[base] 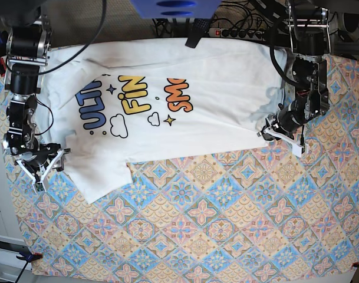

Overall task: Fold the T-shirt properly
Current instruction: 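Grasp the opposite side edge with both grippers at sleeve and hem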

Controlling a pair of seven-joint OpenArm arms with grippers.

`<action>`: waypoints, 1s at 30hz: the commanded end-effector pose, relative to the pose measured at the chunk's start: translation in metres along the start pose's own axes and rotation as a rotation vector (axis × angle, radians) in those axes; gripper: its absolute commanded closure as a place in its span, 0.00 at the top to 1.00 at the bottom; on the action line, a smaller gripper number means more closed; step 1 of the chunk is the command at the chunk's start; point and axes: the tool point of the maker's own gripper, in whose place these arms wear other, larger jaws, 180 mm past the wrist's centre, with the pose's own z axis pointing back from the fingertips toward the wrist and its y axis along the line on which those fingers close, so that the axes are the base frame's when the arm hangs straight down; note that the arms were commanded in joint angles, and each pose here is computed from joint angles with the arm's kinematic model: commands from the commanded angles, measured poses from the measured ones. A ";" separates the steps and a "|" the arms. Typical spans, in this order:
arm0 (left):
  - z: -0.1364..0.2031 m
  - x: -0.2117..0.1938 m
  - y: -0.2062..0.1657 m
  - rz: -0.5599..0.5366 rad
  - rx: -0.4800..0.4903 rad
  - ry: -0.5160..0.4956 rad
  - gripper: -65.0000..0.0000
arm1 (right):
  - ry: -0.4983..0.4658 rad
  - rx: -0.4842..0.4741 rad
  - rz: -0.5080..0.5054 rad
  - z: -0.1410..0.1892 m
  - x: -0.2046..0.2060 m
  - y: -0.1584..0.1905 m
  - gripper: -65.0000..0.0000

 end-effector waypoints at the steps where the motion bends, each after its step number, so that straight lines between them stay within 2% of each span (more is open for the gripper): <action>1: 0.004 0.018 -0.004 -0.014 -0.015 -0.044 0.00 | 0.015 -0.021 0.002 0.001 -0.004 -0.013 0.39; 15: 0.005 0.013 -0.001 -0.012 -0.010 -0.037 0.00 | -0.034 0.024 0.016 -0.028 0.014 -0.004 0.39; 18: 0.005 0.013 -0.002 -0.010 -0.011 -0.038 0.00 | -0.060 0.022 0.004 -0.030 0.024 -0.007 0.39; 30: 0.005 0.012 -0.002 -0.011 -0.012 -0.036 0.00 | -0.092 0.016 -0.062 -0.035 0.016 -0.014 0.39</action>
